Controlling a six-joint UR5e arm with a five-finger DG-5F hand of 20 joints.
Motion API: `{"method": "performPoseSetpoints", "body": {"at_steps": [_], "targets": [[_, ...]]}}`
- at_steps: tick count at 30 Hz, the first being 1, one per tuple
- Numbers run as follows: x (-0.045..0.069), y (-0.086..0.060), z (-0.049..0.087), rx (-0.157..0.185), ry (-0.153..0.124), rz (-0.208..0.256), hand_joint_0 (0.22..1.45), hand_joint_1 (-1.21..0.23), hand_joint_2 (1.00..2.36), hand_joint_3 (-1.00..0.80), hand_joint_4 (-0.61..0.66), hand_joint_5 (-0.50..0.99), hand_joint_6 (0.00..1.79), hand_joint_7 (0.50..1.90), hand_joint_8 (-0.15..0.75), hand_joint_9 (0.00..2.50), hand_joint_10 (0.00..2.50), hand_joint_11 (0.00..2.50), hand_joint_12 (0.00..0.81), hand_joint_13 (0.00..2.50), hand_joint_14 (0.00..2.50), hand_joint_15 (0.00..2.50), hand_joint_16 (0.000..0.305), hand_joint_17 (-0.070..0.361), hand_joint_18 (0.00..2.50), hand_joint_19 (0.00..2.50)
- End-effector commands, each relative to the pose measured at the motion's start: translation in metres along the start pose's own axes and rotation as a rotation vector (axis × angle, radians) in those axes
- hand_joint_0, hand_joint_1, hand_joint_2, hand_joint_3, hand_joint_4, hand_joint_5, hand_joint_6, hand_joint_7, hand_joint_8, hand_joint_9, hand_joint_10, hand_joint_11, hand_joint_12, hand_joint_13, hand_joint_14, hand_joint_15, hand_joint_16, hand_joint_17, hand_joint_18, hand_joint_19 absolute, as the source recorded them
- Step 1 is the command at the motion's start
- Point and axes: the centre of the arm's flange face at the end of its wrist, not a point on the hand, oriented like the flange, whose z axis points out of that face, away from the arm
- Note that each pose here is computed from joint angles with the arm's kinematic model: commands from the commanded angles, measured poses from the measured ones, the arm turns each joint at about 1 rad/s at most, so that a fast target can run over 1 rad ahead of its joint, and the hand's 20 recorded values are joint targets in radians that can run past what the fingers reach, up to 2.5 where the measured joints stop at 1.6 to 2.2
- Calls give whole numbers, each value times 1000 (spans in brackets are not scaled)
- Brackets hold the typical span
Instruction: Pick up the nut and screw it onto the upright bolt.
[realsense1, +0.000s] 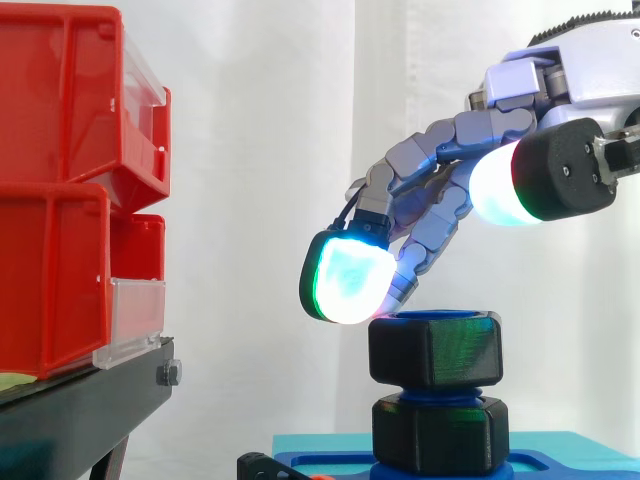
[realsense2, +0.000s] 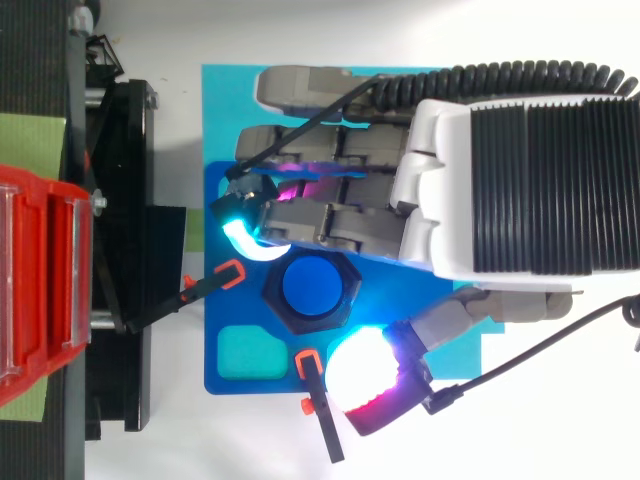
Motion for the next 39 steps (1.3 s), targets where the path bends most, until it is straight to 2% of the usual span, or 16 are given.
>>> {"method": "performPoseSetpoints", "body": {"at_steps": [1, 13, 16, 22, 27, 39], "targets": [[2, 0, 0, 0, 4, 1, 495, -250, 1000, -500, 232, -134, 502, 724, 251, 631, 0, 0, 287, 294, 0, 0, 31, 71, 0, 0], [1, 1, 0, 0, 3, 1, 505, -271, 1000, -500, 273, -99, 503, 874, 261, 669, 0, 0, 280, 342, 0, 0, 29, 66, 0, 0], [8, -1, -1, 2, 15, 1, 508, -280, 1000, -500, 279, -92, 504, 914, 261, 675, 0, 0, 278, 360, 0, 0, 28, 64, 0, 0], [7, 0, -2, 2, 15, 0, 516, -296, 1000, -500, 280, -80, 504, 994, 260, 698, 0, 0, 272, 383, 0, 0, 27, 61, 0, 0], [6, -4, -3, 7, 14, 1, 521, -304, 1000, -500, 271, -71, 504, 1046, 265, 724, 0, 0, 267, 403, 0, 0, 26, 58, 6, 0], [6, -12, -4, 16, 17, 2, 533, -334, 1000, -500, 225, -35, 503, 1279, 269, 798, 0, 0, 252, 467, 0, 0, 23, 52, 74, 0]]}}
